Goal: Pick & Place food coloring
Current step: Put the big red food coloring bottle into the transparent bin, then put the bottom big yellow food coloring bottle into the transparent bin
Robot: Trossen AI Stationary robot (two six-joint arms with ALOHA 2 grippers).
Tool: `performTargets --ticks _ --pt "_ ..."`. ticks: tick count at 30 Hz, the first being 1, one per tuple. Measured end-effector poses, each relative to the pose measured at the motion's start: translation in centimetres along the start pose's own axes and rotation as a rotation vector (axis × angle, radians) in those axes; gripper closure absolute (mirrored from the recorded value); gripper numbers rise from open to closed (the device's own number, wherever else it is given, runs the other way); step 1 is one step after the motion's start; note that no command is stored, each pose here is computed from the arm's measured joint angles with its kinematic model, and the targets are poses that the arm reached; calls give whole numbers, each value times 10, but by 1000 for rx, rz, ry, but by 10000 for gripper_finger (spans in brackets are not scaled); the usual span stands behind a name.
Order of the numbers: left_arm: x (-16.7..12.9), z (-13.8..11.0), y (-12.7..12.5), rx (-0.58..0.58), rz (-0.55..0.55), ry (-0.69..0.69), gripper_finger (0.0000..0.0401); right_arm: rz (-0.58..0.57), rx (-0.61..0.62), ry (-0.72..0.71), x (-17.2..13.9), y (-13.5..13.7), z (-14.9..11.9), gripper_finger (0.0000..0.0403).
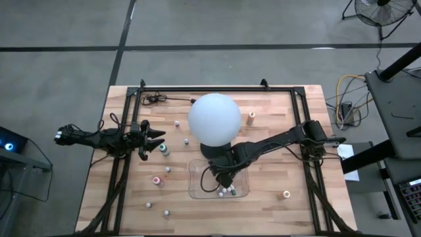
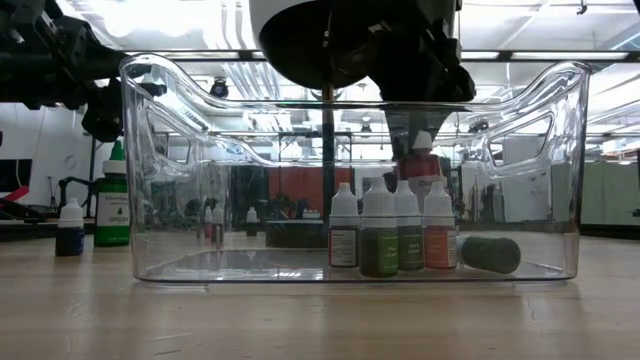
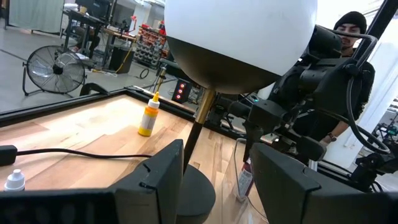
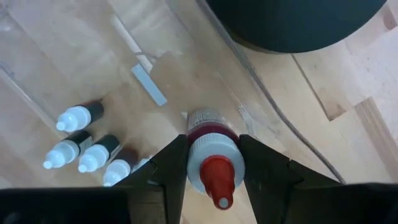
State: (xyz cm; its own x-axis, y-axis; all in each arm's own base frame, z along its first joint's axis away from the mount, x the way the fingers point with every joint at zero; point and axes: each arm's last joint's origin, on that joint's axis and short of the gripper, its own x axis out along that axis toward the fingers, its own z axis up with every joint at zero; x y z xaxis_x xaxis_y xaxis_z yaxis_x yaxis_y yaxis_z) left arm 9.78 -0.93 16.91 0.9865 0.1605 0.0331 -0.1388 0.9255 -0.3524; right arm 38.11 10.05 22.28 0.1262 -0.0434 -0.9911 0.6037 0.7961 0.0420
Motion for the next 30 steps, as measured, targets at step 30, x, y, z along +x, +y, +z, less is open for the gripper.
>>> performTargets --ticks 30 --pt "0 0 0 0 0 -1 240 124 -87 -133 -84 -17 -29 196"
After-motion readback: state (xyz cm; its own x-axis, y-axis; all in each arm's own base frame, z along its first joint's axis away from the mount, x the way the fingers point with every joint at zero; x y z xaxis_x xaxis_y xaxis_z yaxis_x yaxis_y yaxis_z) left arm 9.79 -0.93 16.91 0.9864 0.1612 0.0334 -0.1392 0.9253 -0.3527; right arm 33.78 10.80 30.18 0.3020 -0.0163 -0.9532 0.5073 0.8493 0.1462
